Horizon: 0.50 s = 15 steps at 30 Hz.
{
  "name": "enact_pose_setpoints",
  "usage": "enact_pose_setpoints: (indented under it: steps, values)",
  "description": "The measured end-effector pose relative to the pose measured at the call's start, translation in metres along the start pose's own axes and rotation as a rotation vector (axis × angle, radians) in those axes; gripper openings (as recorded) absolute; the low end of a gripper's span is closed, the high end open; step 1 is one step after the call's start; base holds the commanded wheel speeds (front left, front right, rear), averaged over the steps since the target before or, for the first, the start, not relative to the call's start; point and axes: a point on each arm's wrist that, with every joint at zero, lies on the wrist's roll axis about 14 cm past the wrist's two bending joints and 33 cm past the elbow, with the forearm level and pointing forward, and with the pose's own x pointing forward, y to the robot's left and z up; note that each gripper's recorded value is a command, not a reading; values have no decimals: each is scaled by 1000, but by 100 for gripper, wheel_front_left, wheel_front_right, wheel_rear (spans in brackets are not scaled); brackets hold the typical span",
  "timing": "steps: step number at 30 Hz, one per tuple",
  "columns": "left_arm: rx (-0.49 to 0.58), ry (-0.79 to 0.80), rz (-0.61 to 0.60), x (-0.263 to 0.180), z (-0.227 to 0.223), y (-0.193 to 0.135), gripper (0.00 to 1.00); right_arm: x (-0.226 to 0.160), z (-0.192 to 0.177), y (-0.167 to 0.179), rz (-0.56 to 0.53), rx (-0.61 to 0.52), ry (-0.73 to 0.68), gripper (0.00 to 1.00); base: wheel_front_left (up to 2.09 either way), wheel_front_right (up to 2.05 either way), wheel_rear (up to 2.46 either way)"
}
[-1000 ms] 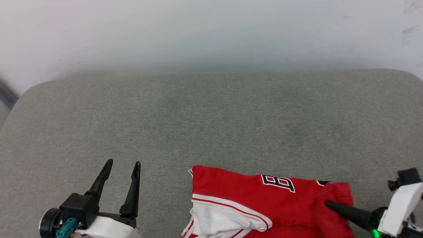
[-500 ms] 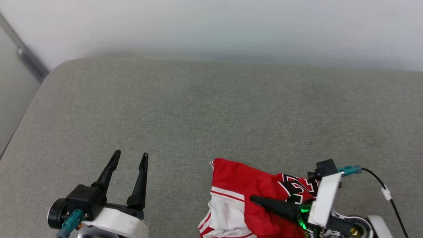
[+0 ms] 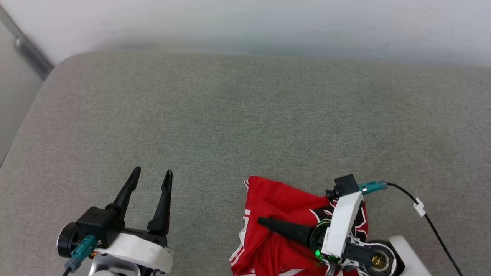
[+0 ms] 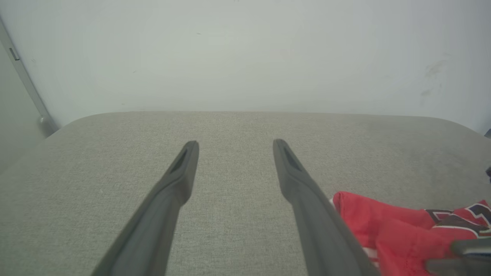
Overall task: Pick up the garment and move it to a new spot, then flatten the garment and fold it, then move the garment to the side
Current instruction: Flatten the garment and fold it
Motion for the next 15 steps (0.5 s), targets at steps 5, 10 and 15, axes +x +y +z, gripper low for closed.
enact_pose_setpoints:
  steps: [5, 10, 15]
  values:
    - [3, -18, -14, 3, 5, -4, 100, -11, 17, 21, -11, -182, -80, 100, 0, 0, 0]
    - [6, -32, -26, 4, 8, -9, 100, -44, 54, 13, -191, -515, -269, 100, 0, 0, 0]
    - [1, -39, -33, 5, 9, -14, 100, -93, 95, -1, -401, -763, -486, 100, 0, 0, 0]
